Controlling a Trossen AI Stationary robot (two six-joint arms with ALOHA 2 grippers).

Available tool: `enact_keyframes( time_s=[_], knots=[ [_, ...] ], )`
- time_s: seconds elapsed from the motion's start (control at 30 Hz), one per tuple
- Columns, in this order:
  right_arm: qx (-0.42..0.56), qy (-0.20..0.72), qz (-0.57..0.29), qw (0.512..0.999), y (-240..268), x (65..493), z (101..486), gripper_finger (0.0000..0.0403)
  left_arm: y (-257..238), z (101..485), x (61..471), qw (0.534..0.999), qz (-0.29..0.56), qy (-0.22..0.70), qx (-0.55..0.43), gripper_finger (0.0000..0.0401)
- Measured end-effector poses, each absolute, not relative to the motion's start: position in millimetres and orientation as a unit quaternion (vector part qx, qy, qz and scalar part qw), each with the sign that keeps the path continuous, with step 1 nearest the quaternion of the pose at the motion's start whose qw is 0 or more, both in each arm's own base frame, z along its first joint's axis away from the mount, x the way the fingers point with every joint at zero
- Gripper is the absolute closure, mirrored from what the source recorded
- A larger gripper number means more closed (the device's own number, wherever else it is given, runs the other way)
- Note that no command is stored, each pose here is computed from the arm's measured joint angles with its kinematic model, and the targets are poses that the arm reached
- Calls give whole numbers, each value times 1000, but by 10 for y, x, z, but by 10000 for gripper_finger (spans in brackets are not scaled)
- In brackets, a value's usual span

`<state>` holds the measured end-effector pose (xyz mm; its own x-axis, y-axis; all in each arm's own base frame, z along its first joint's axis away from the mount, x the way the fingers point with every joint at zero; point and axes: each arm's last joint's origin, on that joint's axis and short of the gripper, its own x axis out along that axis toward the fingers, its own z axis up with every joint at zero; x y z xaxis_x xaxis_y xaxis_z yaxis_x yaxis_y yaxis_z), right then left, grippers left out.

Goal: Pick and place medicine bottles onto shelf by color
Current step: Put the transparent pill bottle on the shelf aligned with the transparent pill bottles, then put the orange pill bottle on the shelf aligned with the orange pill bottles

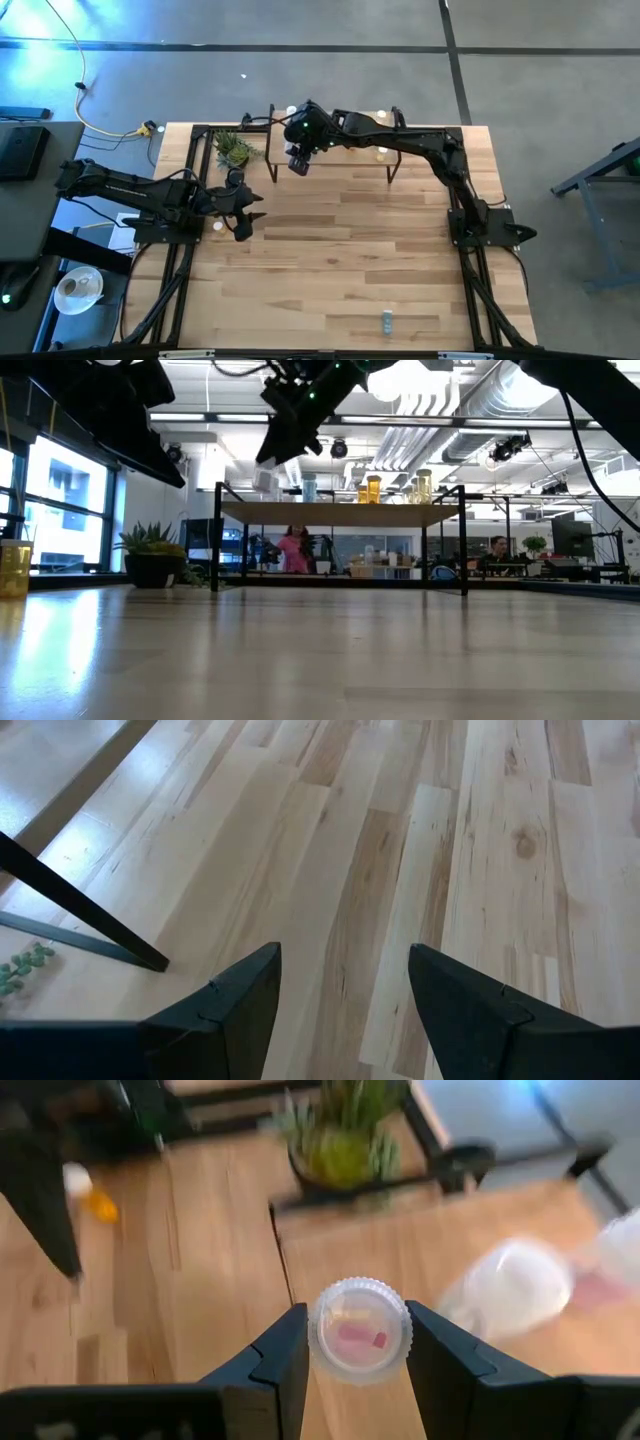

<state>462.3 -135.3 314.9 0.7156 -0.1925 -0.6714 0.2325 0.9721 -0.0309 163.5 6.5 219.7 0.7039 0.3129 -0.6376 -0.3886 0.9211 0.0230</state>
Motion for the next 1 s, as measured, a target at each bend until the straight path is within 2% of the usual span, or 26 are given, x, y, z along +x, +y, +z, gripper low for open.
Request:
enact_keyframes(
  time_s=[0.47, 0.77, 1.0],
  knots=[
    [26, 377, -116, 918, -1370, 4665, 3021, 278, 64, 2197, 1634, 921, 190, 335, -56, 190],
    [6, 371, -123, 920, -1379, 4675, 3033, 227, 64, 2196, 1634, 921, 190, 335, -56, 190],
    [4, 362, -125, 924, -1389, 4687, 3048, 219, 64, 2196, 1634, 921, 190, 335, -56, 190]
  ],
)
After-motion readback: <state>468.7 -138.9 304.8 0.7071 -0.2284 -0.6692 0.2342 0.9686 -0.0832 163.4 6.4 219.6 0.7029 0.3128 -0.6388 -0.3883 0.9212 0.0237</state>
